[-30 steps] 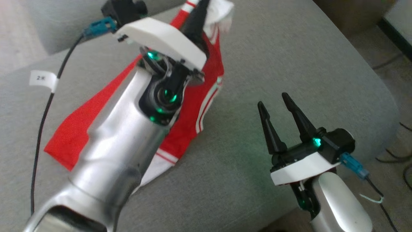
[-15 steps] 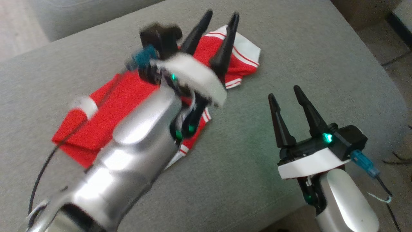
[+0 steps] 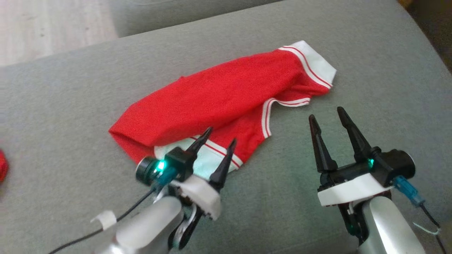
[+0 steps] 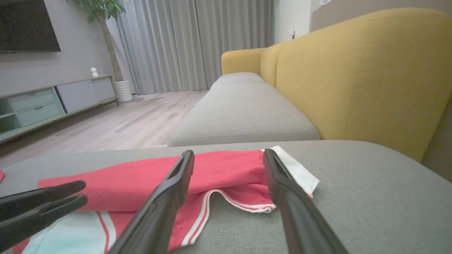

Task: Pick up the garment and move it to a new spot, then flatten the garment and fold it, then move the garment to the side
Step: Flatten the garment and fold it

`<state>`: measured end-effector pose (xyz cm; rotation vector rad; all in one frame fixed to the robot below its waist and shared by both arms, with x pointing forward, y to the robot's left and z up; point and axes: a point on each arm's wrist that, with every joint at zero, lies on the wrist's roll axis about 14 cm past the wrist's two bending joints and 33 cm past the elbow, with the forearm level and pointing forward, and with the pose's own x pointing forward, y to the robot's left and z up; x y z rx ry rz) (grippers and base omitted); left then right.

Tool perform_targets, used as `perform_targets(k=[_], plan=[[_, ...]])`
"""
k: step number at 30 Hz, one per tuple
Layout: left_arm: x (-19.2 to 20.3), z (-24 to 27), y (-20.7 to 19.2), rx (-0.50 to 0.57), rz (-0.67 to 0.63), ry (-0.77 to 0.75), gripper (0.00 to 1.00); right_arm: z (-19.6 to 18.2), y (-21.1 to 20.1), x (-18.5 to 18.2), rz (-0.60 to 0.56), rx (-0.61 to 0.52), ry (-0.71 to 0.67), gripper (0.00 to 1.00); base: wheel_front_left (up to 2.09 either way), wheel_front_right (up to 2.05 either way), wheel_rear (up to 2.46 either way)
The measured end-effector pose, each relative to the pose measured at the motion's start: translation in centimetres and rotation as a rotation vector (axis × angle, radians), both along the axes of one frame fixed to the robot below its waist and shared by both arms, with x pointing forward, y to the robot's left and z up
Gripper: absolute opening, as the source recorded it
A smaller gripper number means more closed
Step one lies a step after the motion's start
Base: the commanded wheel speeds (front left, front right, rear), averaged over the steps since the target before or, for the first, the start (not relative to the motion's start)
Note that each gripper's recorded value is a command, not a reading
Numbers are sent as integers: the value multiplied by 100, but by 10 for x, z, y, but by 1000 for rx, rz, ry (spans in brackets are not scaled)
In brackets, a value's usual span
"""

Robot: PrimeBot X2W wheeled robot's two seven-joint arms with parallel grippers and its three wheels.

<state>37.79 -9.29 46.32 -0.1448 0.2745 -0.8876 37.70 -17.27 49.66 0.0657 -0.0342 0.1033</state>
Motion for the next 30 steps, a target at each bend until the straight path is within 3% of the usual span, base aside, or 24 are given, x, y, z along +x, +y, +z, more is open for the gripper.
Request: perform_targets(k=[6,19,21,22,23,24,30], plan=[[-11,-32,40,94,81,31,100,0,17,7,54,2,-5,100,0,0,0],[-38,-98,67,329,28,161,100,-8,22,9,81,-12,18,100,0,0,0],[-34,-100,67,351,20,155,50,-8,20,8,75,-14,20,100,0,0,0],[-32,-102,67,364,16,149,43,-8,18,8,71,-15,21,100,0,0,0],[-29,-102,68,379,14,141,26,-8,17,7,69,-17,22,100,0,0,0],[-26,-103,69,389,14,140,2,-9,16,7,66,-18,22,100,0,0,0],[-29,-102,56,383,-48,176,0,-7,7,2,39,-21,21,100,0,0,0]])
